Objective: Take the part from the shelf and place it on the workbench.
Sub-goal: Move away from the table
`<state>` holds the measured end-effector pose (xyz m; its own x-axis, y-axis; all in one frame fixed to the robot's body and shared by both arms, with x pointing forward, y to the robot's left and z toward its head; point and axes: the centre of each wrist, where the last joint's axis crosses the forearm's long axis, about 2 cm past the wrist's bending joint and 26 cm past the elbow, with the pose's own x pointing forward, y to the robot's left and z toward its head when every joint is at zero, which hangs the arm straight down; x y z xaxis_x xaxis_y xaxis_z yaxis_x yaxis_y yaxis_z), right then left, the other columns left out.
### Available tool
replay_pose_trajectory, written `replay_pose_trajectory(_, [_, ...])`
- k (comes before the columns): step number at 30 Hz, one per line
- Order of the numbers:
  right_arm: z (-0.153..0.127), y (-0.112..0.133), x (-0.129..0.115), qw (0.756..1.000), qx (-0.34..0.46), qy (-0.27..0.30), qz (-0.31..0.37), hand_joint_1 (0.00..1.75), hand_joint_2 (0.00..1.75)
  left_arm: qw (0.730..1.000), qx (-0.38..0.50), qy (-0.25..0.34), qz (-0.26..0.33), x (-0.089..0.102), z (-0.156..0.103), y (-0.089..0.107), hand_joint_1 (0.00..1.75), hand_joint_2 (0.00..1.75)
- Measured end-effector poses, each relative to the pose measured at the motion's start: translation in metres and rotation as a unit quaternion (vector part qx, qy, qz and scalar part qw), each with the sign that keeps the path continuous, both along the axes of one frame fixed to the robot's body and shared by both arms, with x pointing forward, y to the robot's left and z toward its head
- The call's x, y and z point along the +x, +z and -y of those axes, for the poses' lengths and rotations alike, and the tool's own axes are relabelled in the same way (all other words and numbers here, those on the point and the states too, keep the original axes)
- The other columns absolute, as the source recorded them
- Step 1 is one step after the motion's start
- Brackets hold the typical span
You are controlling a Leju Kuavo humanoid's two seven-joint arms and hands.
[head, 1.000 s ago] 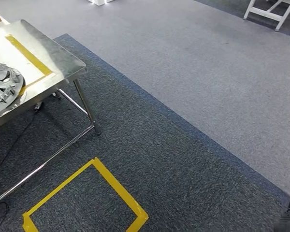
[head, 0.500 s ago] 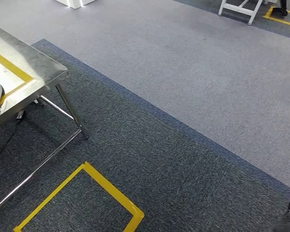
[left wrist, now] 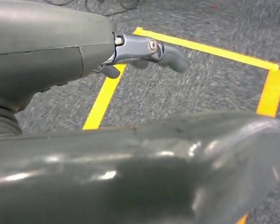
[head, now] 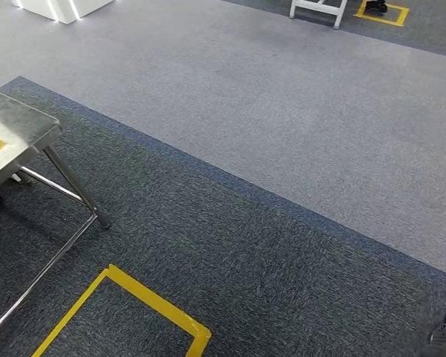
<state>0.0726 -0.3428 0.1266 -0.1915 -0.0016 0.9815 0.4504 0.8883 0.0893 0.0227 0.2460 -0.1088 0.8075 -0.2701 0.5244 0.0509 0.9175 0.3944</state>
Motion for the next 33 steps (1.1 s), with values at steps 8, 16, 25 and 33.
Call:
replay_pose_trajectory(8, [-0.0005, 0.0, 0.0002, 1.0, 0.001, 0.0, 0.0, 0.0, 0.0, 1.0, 0.001, 0.001, 0.0, 0.0003, 0.0, 0.0, 0.0, 0.0])
replay_pose_trajectory(16, [-0.0005, -0.0003, -0.0009, 1.0, 0.004, -0.001, 0.001, 0.0, 0.0, 1.0, 0.0, -0.001, 0.001, 0.0014, 0.0016, 0.0003, 0.0, 0.0])
replay_pose_trajectory(25, [0.0, -0.0006, -0.0024, 1.0, 0.004, -0.002, 0.0, 0.0, 0.0, 1.0, 0.0, -0.003, 0.0, 0.0002, 0.0025, 0.0003, 0.0, 0.0])
replay_pose_trajectory(33, [0.0003, -0.0006, -0.0024, 1.0, 0.006, -0.003, 0.001, 0.0, 0.0, 1.0, 0.001, -0.005, 0.001, 0.0015, 0.0021, 0.0003, 0.0, 0.0])
